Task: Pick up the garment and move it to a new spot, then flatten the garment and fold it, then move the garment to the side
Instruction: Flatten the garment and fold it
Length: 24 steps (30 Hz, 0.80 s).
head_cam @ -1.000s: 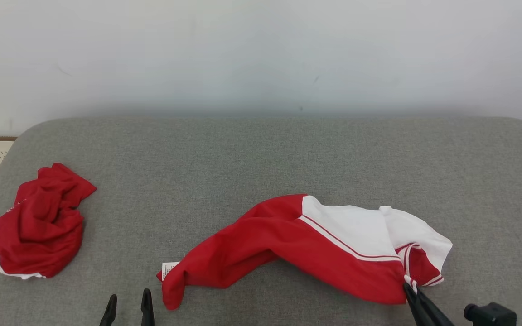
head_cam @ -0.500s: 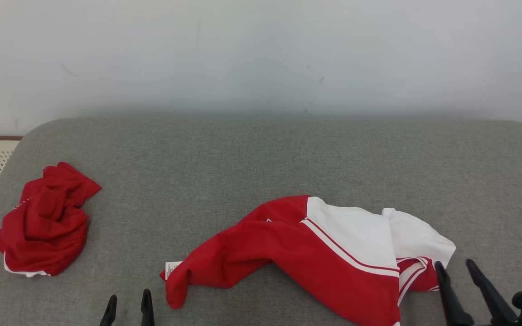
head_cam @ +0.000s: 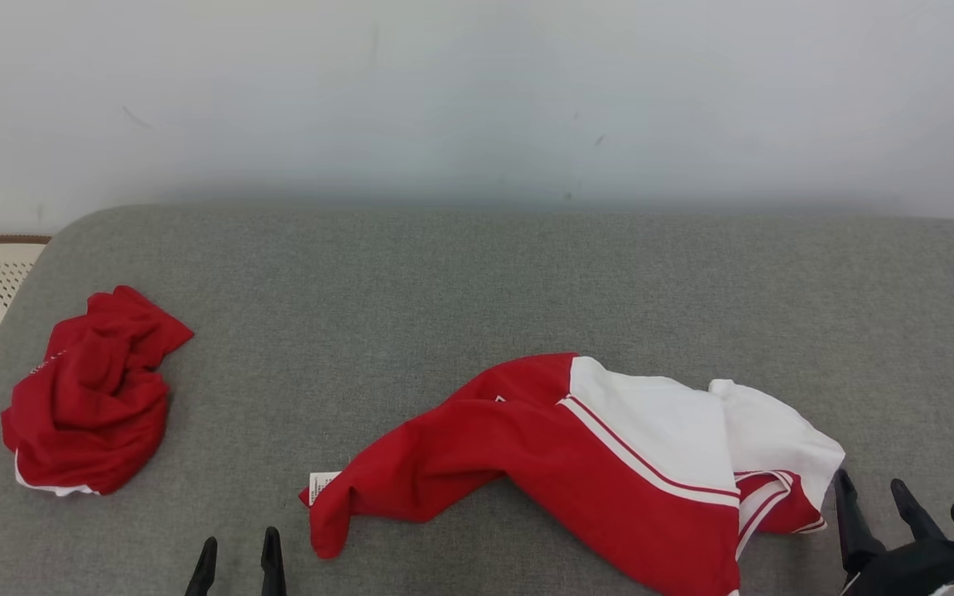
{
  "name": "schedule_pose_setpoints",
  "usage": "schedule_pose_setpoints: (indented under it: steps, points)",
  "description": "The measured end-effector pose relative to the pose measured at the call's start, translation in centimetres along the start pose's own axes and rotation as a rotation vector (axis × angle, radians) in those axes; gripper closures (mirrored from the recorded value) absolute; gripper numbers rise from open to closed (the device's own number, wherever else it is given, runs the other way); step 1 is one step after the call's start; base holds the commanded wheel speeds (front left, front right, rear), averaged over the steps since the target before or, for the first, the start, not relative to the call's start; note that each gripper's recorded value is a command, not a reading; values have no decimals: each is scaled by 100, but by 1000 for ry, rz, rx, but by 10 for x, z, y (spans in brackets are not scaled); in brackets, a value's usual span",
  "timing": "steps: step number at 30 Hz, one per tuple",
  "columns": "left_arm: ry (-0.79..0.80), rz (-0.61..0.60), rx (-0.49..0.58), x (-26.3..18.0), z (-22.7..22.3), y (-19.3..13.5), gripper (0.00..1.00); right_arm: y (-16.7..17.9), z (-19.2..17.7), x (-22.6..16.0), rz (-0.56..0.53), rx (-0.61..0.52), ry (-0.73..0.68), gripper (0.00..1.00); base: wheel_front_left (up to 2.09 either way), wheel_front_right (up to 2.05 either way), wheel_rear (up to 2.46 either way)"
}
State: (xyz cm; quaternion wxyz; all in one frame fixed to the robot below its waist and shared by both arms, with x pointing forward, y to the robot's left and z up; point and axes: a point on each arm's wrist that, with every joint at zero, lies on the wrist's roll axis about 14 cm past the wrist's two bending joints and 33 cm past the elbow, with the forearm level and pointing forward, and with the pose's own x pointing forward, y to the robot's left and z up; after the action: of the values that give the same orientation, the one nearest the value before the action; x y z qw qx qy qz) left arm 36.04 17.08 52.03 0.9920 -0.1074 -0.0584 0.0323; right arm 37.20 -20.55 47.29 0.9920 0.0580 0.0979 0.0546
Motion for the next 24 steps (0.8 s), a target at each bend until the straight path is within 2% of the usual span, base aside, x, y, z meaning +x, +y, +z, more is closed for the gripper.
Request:
schedule_pose_setpoints:
  steps: [17,18,19,20,21,24]
  points:
    - [24,13,7,2,-8,6,0,-31,-36,57,-81,-73,232,0,0,0,0]
    - [24,14,8,2,-8,7,0,-31,-39,59,-78,-76,247,15,0,0,0]
    - [26,15,9,2,-8,7,0,-30,-41,60,-77,-76,259,61,0,0,0]
    - [27,17,9,2,-9,7,0,-30,-41,62,-77,-75,262,85,0,0,0]
    - [28,17,9,2,-9,7,0,-30,-41,64,-77,-78,266,100,0,0,0]
    - [27,16,11,3,-9,7,0,-30,-34,72,-70,-101,259,100,0,0,0]
